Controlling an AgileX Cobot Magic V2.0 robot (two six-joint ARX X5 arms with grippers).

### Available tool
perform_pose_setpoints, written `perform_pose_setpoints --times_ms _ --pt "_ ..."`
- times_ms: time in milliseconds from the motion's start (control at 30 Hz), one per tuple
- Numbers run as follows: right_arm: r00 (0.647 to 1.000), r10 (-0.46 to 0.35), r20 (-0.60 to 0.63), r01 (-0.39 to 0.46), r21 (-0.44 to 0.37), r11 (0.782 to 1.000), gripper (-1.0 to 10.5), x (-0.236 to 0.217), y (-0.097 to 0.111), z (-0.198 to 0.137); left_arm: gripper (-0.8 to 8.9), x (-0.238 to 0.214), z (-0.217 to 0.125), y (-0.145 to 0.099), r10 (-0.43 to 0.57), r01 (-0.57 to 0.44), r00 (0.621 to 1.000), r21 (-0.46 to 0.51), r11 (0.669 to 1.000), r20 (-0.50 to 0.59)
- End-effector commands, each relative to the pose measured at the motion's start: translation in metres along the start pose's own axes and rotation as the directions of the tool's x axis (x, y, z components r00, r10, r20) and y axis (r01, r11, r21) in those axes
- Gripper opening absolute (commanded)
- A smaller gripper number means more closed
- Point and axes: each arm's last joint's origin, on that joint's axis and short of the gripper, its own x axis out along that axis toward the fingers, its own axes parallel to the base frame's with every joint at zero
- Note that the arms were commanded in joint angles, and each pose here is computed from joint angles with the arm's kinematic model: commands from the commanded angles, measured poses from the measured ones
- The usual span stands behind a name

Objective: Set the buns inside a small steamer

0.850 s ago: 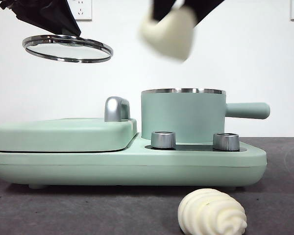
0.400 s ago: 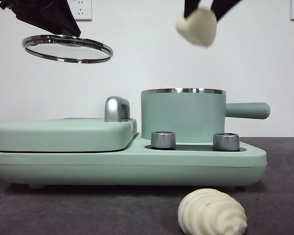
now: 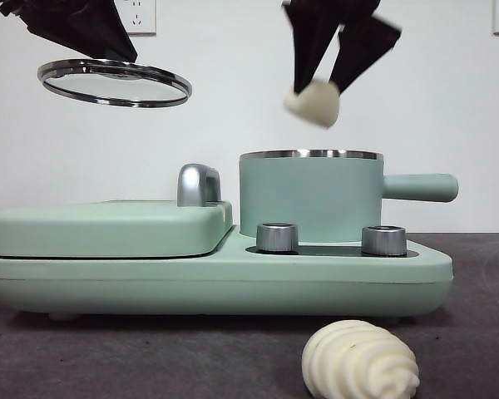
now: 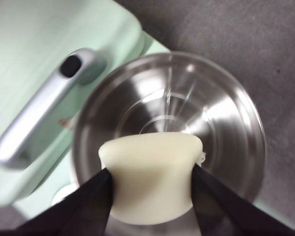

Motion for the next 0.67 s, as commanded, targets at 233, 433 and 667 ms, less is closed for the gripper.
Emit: perform_pose_setpoints --times_ms 233,433,667 --pt "0.999 -0.003 -0.038 0.001 -0.042 0.999 2.2 0.057 -0.005 0.013 0.14 -0.002 0.009 0.001 0.005 -0.006 0.999 0.018 1.0 0.05" --pt "0.998 -0.045 -0.05 0.043 -0.051 0.998 2.3 0.077 -0.009 0.015 0.14 -0.002 0.009 0.001 0.005 -0.006 0.999 0.009 1.0 0.049" --pt "0.999 -0.042 -0.03 0.04 -0.06 0.997 3.9 0.088 -0.007 0.019 0.14 -0.002 0.009 0.001 0.005 -0.006 0.999 0.007 1.0 0.049"
